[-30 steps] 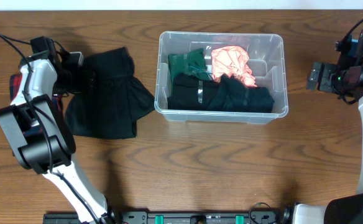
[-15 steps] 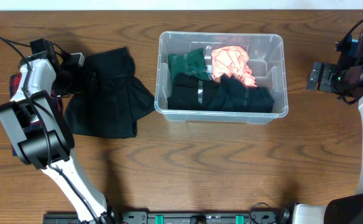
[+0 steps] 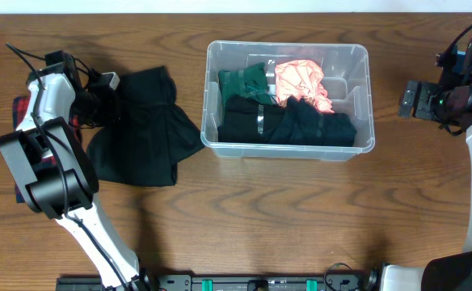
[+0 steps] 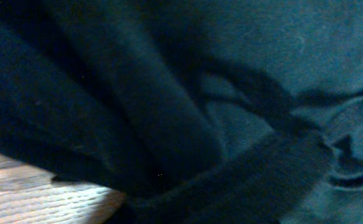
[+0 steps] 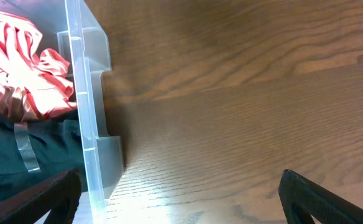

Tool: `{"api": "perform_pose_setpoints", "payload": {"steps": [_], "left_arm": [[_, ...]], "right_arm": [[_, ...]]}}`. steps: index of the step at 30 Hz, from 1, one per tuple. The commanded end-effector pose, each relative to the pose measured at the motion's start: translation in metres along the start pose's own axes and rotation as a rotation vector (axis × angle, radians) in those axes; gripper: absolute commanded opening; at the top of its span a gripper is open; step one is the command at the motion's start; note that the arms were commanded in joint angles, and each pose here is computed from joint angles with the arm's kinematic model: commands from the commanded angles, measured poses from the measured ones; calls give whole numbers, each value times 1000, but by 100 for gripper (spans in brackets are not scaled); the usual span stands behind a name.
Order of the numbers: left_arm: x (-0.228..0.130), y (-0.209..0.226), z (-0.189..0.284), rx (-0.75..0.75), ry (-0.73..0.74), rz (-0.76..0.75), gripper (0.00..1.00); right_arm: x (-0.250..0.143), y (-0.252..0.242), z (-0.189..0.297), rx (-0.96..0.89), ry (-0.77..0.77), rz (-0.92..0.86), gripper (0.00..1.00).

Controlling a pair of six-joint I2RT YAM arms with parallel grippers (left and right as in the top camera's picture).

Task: Pack container
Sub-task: 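Close the left gripper on the black bag's drawstring top, then lift the black bag and swing it right over the bin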

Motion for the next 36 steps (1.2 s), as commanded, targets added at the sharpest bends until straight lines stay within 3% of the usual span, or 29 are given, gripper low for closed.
{"api": "perform_pose_setpoints", "payload": {"steps": [1,5,11,20,36], "left_arm": [[-56,15,-47,30,246,15,19],[-52,14,-39,40,233,36,6],[-25,14,-5,100,127,91,6],[17,-2,84,206,-103,17,6],[51,-66,189,221,-386,-138,6]], "right_arm": [[1,-2,0,-5,-1,-16,99],[1,-2,0,-5,-1,-16,99],[1,-2,0,-5,-1,-16,99],[1,-2,0,-5,-1,-16,99],[1,-2,0,-5,-1,-16,99]]}}
Point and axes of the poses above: each gripper's point midway between its finger pads, its own z axis back along the fingers, its own y axis along the line the jaws close on, x = y × z, the point moved 2 cm from there along z, back along the fingers, and after that the axes turned 6 degrees about -z, right-handed, at the moved point
